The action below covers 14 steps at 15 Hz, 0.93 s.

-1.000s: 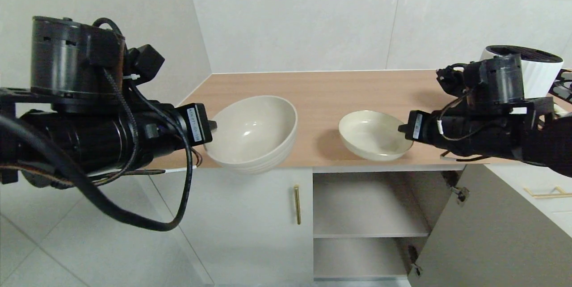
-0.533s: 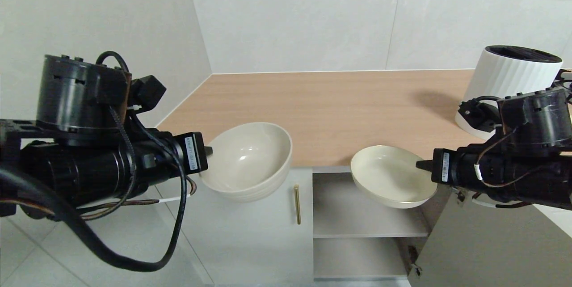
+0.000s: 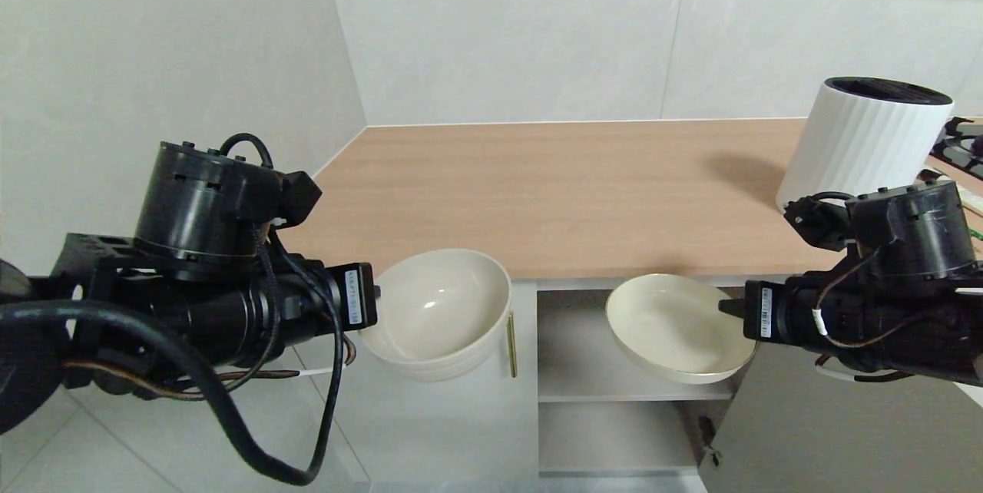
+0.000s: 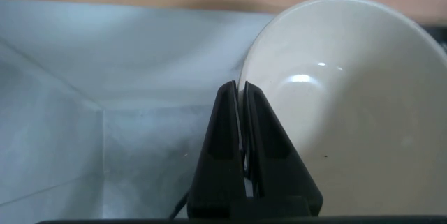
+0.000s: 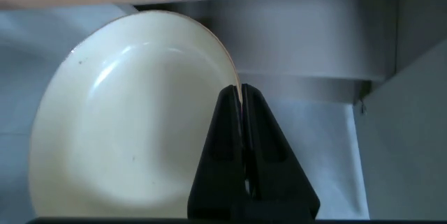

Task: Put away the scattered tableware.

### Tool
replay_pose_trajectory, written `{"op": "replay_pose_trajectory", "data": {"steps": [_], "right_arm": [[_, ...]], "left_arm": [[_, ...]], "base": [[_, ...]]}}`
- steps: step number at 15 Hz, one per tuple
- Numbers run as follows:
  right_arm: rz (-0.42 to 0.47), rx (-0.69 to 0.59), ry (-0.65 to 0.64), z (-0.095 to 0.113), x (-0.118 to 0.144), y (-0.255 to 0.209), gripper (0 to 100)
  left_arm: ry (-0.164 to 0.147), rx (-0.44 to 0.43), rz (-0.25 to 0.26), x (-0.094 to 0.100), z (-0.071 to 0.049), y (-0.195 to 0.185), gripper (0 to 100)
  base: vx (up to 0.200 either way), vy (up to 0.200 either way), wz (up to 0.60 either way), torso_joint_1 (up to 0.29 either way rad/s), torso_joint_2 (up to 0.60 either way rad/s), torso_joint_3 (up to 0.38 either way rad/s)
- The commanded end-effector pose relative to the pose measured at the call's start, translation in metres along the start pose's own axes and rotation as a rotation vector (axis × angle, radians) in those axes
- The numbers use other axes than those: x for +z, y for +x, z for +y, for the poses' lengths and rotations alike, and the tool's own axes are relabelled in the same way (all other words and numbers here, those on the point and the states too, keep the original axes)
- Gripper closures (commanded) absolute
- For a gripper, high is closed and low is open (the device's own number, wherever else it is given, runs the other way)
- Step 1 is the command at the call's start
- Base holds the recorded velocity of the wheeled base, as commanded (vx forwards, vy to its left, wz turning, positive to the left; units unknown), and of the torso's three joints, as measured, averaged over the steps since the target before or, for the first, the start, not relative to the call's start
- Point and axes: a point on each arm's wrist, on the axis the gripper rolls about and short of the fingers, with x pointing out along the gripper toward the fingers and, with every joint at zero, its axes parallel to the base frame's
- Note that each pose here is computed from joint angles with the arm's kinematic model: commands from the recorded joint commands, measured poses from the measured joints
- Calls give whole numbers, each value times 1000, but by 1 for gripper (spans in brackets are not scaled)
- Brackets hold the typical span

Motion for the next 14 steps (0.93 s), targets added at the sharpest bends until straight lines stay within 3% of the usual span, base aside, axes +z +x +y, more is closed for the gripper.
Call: {"op": "replay_pose_trajectory", "data": {"steps": [1,7,14], "right_arm": [[28,-30,5,-5,-4,15,100],[34,-47,12,-9,-6,27,100],[47,-57,10,-10,-8,32,100]], "left_arm": [[5,7,18,-3,-1,6,100],[14,3,24,-5,-2,6,100],[18,4,29,-6,-2,6,100]], "base": [[0,0,0,0,0,0],[0,0,0,-8,15,10],[0,0,0,-154,417,255]]}}
